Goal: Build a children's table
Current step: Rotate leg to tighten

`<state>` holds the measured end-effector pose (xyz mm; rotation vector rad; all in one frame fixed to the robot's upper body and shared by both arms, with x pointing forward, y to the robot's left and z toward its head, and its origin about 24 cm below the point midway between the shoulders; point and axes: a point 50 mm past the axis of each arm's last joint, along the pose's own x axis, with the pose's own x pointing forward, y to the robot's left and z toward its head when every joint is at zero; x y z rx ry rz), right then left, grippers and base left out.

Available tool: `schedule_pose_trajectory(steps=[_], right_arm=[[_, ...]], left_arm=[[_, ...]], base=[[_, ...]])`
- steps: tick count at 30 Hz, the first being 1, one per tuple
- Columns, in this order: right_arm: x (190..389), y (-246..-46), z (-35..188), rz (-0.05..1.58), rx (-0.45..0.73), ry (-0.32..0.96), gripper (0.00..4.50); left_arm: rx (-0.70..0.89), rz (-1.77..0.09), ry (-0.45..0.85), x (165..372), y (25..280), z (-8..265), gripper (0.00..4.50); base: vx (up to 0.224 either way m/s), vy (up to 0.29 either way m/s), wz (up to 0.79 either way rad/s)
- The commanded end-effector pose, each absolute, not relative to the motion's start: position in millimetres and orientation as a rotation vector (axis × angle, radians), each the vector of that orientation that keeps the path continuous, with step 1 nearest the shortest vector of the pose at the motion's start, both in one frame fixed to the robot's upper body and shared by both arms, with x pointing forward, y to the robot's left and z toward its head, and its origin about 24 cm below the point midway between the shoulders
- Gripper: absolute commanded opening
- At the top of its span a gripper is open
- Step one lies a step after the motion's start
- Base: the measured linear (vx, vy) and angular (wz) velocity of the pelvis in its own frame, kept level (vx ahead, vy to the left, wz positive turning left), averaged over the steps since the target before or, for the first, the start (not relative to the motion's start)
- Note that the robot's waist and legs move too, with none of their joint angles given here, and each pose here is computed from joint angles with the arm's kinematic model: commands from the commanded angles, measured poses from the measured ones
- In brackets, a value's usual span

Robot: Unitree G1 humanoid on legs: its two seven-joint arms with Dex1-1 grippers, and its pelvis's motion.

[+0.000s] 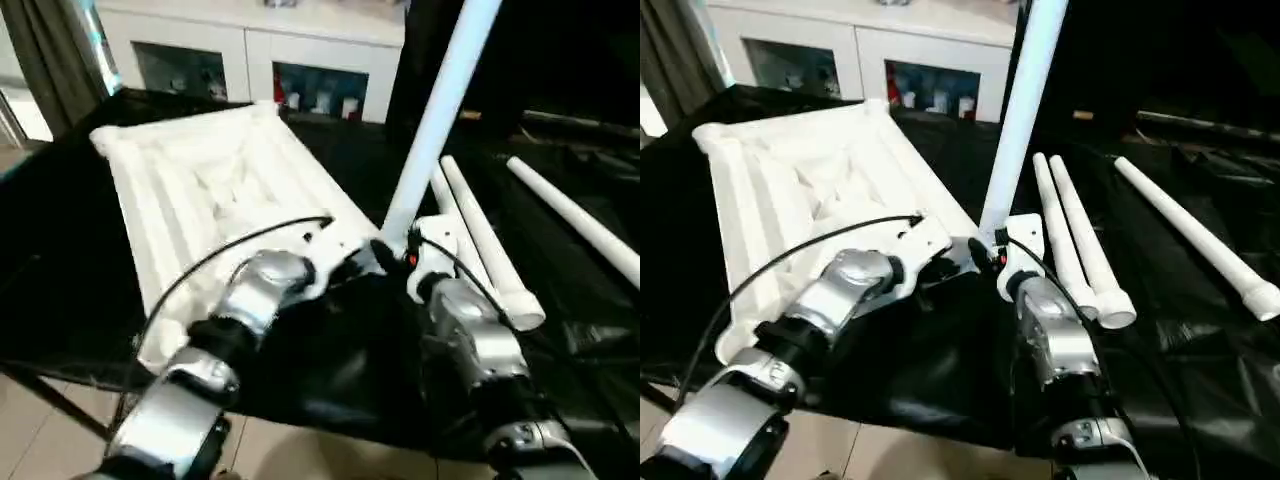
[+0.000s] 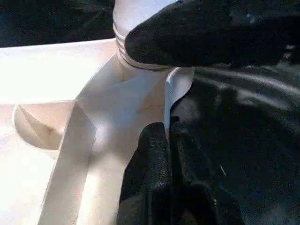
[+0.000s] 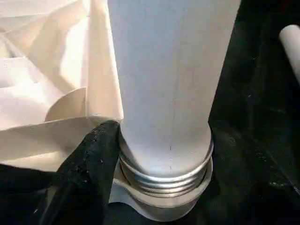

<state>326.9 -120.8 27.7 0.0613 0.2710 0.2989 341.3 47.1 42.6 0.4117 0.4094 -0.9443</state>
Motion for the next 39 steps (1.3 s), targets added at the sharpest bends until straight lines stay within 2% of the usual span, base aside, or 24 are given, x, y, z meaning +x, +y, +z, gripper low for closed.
schedule_pose_trajectory(steps=[1, 2, 5, 7, 13, 14, 16, 20, 22, 24, 28, 31, 35, 37, 38, 39], right_arm=[[317.5, -111.2, 7, 0.330, 0.069, 0.365, 2.67], [317.5, -111.0, 7, 0.330, 0.070, 0.365, 3.23], [319.7, -110.7, 12, 0.334, 0.085, 0.335, 3.23], [321.4, -113.5, 16, 0.322, 0.059, 0.303, 3.56], [321.6, -131.5, 29, 0.251, 0.035, 0.229, 3.56], [321.1, -134.6, 30, 0.234, 0.034, 0.222, 3.62], [319.1, -142.3, 31, 0.186, 0.037, 0.213, 3.62], [316.5, -143.3, 29, 0.177, 0.038, 0.208, 3.62], [315.6, -142.3, 28, 0.174, 0.039, 0.211, 3.62], [315.1, -140.3, 28, 0.175, 0.041, 0.211, 3.62], [314.3, -136.4, 28, 0.188, 0.039, 0.217, 3.62], [313.3, -133.3, 26, 0.212, 0.018, 0.224, 3.62], [312.1, -133.5, 25, 0.220, 0.009, 0.231, 3.62], [311.8, -135.0, 23, 0.221, 0.002, 0.242, 3.62], [311.8, -135.2, 23, 0.221, 0.001, 0.244, 3.62], [311.9, -135.2, 22, 0.225, -0.002, 0.249, 3.62]], left_arm=[[0.380, -0.907, 0.423, 340, 44, 36, 0.00], [0.380, -0.907, 0.424, 340, 43, 36, 0.00], [0.399, -0.897, 0.428, 342, 45, 35, 0.00], [0.405, -0.882, 0.426, 343, 48, 35, 0.00], [0.414, -0.756, 0.353, 355, 54, 44, 0.00], [0.389, -0.728, 0.348, 357, 55, 46, 0.45], [0.311, -0.646, 0.327, 365, 58, 53, 0.45], [0.276, -0.520, 0.236, 374, 63, 67, 0.86], [0.205, -0.419, 0.147, 381, 68, 81, 0.92], [0.155, -0.392, 0.095, 384, 71, 89, 1.21], [0.143, -0.374, 0.041, 385, 83, 100, 1.21], [0.256, -0.327, -0.014, 381, 110, 113, 1.21], [0.434, -0.185, 0.001, 372, 158, 123, 1.21], [0.579, -0.046, 0.054, 363, 195, 131, 1.21], [0.606, -0.026, 0.065, 362, 201, 132, 1.21], [0.670, 0.019, 0.119, 356, 218, 135, 1.21]], base=[[0.000, 0.000, 0.00], [0.000, 0.000, 0.00], [0.000, 0.000, 0.00], [0.000, 0.000, 0.00], [0.000, 0.000, 0.00], [0.000, 0.000, 0.00], [0.000, 0.000, 0.00], [0.000, 0.000, 0.00], [0.000, 0.000, 0.00], [0.000, 0.000, 0.00], [0.000, 0.000, 0.00], [0.000, 0.000, 0.00], [0.000, 0.000, 0.00], [0.000, 0.000, 0.00], [0.000, 0.000, 0.00], [0.000, 0.000, 0.00]])
